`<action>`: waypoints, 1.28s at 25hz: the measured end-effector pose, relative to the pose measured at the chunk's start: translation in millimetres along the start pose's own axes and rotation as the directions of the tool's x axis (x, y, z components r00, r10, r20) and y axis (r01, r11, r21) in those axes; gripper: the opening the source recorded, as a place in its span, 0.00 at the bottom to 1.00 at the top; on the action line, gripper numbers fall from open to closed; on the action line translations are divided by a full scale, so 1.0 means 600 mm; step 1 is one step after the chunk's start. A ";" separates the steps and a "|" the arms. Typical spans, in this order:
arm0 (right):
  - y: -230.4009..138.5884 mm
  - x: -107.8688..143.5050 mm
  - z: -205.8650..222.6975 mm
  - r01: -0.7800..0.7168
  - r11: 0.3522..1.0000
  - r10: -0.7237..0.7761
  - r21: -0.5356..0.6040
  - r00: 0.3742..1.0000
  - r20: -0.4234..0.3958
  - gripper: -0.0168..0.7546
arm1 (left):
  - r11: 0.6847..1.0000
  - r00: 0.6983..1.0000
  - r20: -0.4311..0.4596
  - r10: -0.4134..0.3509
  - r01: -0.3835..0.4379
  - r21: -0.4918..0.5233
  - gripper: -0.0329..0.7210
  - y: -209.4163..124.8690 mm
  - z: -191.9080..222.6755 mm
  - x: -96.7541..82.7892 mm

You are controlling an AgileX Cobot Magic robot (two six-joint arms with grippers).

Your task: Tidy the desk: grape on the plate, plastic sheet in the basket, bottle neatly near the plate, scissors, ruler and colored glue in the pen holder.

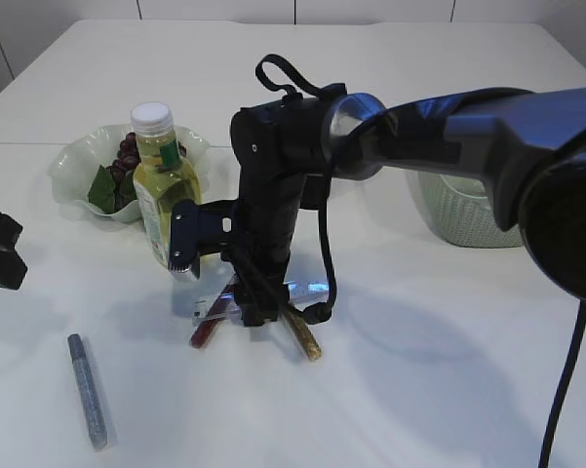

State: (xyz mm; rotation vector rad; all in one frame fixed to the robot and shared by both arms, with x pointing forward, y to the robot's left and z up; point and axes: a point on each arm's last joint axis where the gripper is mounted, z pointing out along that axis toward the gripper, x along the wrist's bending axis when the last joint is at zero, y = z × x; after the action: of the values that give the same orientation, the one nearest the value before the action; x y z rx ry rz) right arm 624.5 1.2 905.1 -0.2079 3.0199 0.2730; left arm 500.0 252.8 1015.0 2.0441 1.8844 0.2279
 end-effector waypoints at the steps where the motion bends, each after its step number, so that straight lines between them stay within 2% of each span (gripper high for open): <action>1: 0.000 0.000 0.002 0.000 1.000 0.000 0.001 1.000 -0.001 0.66 | 1.000 1.000 0.000 0.002 -0.002 0.000 0.54 0.000 0.000 0.000; 10: -0.001 0.001 0.004 0.001 1.000 -0.001 0.005 1.000 -0.009 0.65 | 1.000 1.000 0.000 0.002 -0.002 -0.001 0.54 0.000 0.000 0.000; 21: -0.002 0.003 0.004 0.001 1.000 -0.001 0.010 1.000 -0.019 0.44 | 1.000 1.000 0.000 0.002 -0.002 -0.001 0.54 0.000 0.000 0.000; 32: -0.002 0.003 0.004 0.001 1.000 -0.001 0.010 1.000 -0.019 0.41 | 1.000 1.000 -0.001 0.003 -0.003 -0.001 0.54 0.000 0.000 0.000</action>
State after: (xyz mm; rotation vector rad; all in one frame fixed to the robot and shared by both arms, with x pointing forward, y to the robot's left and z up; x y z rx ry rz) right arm 623.3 0.4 902.3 -0.2127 3.0391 0.2578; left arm 500.1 252.9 1015.0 2.0469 1.8818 0.2306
